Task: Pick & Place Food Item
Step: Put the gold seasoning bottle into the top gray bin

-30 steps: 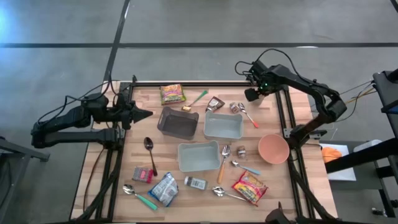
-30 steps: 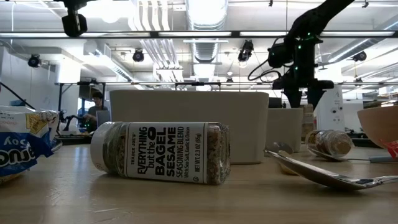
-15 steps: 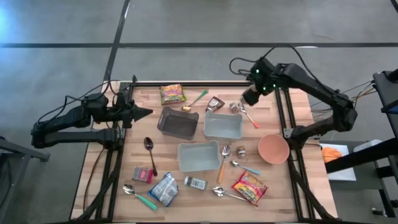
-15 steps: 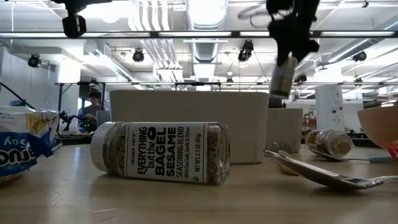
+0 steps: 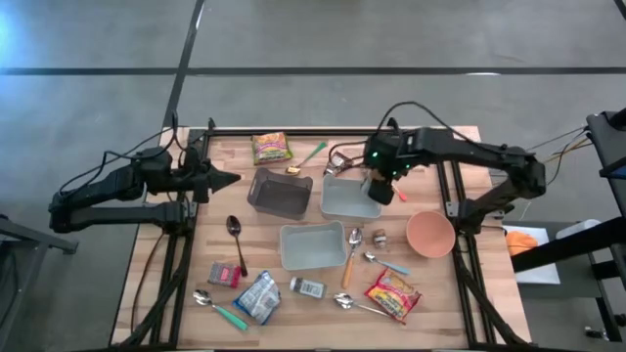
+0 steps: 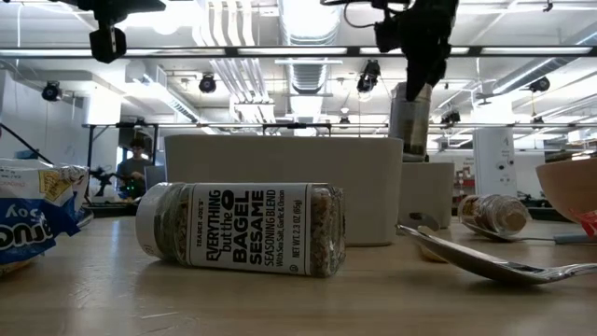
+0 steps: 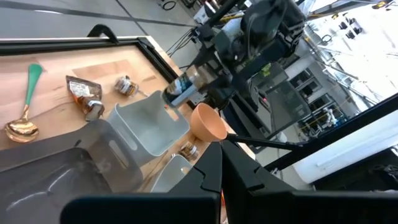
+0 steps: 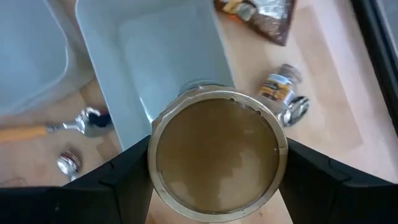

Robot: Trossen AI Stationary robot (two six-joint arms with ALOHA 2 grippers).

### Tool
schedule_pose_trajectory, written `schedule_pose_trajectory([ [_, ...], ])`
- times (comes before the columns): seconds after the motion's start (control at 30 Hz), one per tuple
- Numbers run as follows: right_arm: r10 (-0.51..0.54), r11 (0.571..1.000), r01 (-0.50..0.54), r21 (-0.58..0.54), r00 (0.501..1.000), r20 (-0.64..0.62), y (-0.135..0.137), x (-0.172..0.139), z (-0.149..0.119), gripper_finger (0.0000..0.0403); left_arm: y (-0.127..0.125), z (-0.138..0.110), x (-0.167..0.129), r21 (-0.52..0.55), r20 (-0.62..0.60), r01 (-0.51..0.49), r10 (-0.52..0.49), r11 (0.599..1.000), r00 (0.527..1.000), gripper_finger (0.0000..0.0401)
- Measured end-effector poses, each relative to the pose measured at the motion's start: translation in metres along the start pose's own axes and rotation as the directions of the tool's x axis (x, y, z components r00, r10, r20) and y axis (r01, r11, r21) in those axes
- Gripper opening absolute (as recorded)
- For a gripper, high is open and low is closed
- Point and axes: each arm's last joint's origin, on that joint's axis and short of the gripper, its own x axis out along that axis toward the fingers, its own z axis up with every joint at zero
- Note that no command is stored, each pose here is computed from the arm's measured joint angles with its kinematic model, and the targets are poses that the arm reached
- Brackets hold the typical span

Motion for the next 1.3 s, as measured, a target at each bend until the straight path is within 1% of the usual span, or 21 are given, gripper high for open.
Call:
schedule_pose_trajectory([
  [0.1, -0.008, 0.997, 0.005, -0.076, 0.999, -0.035, 0.01, 0.013, 0.004, 0.027, 0.0, 0.0, 0.0, 0.0, 0.0, 0.0, 0.0, 1.0, 1.0, 0.0],
  [0.2, -0.009, 0.991, 0.004, -0.131, 0.999, -0.044, 0.017, 0.025, 0.01, 0.027, 0.0, 0.0, 0.0, 0.0, -0.003, -0.003, 0.003, 1.0, 1.0, 0.0],
  [0.27, -0.036, 0.986, 0.025, -0.166, 0.997, -0.065, 0.02, 0.034, 0.013, 0.027, 0.0, 0.0, 0.0, 0.0, -0.003, -0.003, 0.003, 1.0, 1.0, 0.0],
  [0.5, -0.073, 0.971, 0.039, -0.236, 0.988, -0.137, 0.023, 0.06, 0.018, 0.027, 0.002, -0.002, 0.0, -0.001, -0.017, -0.017, 0.017, 1.0, 1.0, 0.0],
  [0.63, -0.082, 0.963, 0.037, -0.266, 0.984, -0.157, 0.023, 0.071, 0.018, 0.027, 0.003, -0.003, 0.0, -0.005, -0.03, -0.031, 0.031, 1.0, 0.999, 0.0],
  [0.7, -0.082, 0.962, 0.038, -0.27, 0.985, -0.154, 0.022, 0.076, 0.019, 0.027, 0.003, -0.003, 0.0, -0.006, -0.035, -0.036, 0.035, 0.999, 0.999, 0.0],
  [0.9, -0.078, 0.973, 0.05, -0.225, 0.99, -0.119, 0.011, 0.091, 0.014, 0.027, 0.003, -0.003, 0.0, -0.006, -0.034, -0.035, 0.034, 0.999, 0.999, 0.0],
  [1.0, -0.078, 0.977, 0.052, -0.206, 0.989, -0.124, 0.005, 0.092, 0.01, 0.027, 0.003, -0.003, 0.0, -0.005, -0.035, -0.035, 0.035, 0.999, 0.999, 0.0],
  [1.1, -0.054, 0.981, 0.029, -0.191, 0.99, -0.129, 0.002, 0.092, 0.009, 0.027, 0.003, -0.003, 0.0, -0.005, -0.034, -0.034, 0.034, 0.999, 0.999, 0.0],
  [1.3, -0.041, 0.982, 0.015, -0.19, 0.99, -0.133, 0.001, 0.093, 0.008, 0.027, 0.003, -0.003, 0.0, -0.005, -0.034, -0.035, 0.035, 0.999, 0.999, 0.0],
])
